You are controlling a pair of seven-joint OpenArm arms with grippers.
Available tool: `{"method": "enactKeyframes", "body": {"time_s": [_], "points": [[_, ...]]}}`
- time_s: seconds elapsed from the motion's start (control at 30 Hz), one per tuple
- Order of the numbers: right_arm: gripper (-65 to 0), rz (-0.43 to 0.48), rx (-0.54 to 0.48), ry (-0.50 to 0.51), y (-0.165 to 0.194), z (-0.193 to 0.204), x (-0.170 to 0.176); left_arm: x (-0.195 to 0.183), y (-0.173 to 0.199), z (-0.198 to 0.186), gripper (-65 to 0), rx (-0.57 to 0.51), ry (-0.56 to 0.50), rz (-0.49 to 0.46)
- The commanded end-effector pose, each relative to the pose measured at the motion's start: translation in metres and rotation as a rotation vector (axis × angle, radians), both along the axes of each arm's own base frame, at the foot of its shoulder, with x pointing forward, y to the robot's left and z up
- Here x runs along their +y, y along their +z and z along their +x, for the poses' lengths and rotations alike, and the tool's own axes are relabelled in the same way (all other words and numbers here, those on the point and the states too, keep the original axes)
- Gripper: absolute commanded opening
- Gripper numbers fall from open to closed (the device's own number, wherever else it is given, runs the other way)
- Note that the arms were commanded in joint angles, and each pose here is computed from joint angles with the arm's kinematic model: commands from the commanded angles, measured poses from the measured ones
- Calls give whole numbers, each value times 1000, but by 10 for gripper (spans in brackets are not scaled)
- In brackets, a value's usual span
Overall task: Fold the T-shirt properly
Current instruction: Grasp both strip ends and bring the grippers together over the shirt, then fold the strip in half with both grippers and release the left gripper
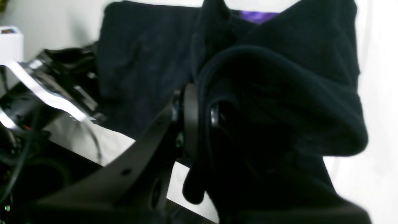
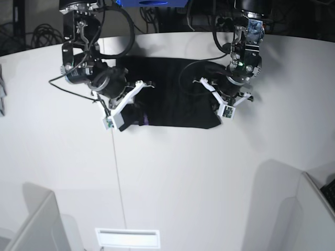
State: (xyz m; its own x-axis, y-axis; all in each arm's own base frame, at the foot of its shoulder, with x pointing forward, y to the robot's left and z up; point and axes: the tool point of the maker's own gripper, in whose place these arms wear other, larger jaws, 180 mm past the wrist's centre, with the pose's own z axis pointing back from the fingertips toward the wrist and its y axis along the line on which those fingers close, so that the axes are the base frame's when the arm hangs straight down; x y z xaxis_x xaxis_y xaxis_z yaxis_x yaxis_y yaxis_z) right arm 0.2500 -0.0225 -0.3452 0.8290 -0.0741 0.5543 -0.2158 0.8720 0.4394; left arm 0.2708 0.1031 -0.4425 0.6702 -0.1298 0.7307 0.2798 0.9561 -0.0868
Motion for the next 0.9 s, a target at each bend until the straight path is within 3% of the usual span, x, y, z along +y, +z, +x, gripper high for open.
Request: {"method": "enactKeyframes", "body": {"time_s": [0.0, 0.2, 0.33, 0.87], "points": [[-650, 37, -46, -1, 14, 7, 8, -4, -27, -34, -650, 166, -51, 27], [-650, 90, -9, -3, 20, 5, 37, -3, -27, -35, -650, 168, -52, 30], [-650, 120, -39, 11, 29, 8, 59, 0, -28, -35, -650, 168, -53, 37], [-650, 177, -38, 24, 34, 7, 109, 15, -28, -36, -650, 170, -59, 75]]}}
